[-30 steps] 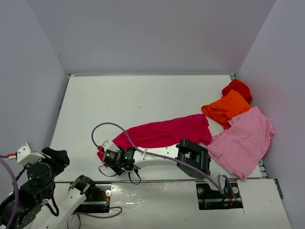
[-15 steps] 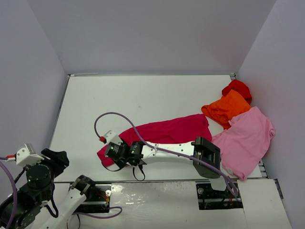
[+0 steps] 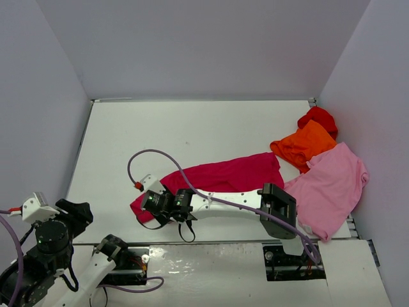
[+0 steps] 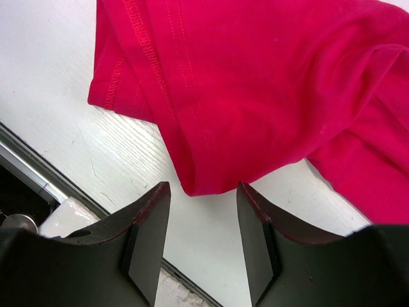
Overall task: Fold and stack the t-shirts
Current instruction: Fold the other side of the tshirt into a rectangle
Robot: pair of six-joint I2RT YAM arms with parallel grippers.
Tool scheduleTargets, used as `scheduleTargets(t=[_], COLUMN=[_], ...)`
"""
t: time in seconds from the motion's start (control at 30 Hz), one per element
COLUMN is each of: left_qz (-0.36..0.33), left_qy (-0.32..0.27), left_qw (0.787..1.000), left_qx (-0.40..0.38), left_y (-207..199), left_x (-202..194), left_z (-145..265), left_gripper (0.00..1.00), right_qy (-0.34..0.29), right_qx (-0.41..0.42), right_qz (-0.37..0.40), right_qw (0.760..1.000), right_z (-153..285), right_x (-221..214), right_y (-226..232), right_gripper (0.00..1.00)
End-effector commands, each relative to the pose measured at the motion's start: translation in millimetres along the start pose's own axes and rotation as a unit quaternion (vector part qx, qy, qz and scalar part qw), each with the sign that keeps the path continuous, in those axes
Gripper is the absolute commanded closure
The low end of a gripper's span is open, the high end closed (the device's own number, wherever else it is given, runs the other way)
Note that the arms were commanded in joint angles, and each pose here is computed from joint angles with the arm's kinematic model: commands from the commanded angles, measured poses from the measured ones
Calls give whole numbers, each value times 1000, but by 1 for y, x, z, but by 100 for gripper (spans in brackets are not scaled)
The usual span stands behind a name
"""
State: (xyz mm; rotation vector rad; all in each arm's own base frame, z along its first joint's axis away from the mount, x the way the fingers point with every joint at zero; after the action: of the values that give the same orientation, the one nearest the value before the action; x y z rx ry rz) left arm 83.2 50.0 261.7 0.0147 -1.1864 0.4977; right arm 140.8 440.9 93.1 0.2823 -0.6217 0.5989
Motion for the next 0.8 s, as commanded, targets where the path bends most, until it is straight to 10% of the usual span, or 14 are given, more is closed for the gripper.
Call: scheduleTargets(t=[0.0, 0.37, 0.77], left_qz=[6, 4, 0], left_qy=[-6, -4, 2], left_qw=[1000, 1000, 1000], left_qx=[-3, -3, -2], left_y=[-7, -9, -12], left_x=[7, 6, 4], left_z=[-2, -4, -7], left_gripper=[52, 52, 52], right_qy=[-1, 15, 31], right_qx=[-3, -21, -36], right_qz=[-10, -3, -4], right_qw=[1000, 1000, 999], right_z=[-2, -26, -39], right_x=[4, -14, -25], right_y=[1, -4, -14], right_gripper=[57, 60, 98])
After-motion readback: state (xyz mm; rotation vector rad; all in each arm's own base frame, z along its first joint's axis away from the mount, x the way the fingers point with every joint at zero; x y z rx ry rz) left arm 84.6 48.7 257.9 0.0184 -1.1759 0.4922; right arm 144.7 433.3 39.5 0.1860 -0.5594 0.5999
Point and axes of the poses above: each gripper's point midway between its finger pads, its own z axis back along the fingers, its own y axis along the line the jaws close on, x = y × z, the point moved 1 cm from there along z, back along the fingers, and after that the axes turned 10 degrees about -z, right-handed, at the moved point
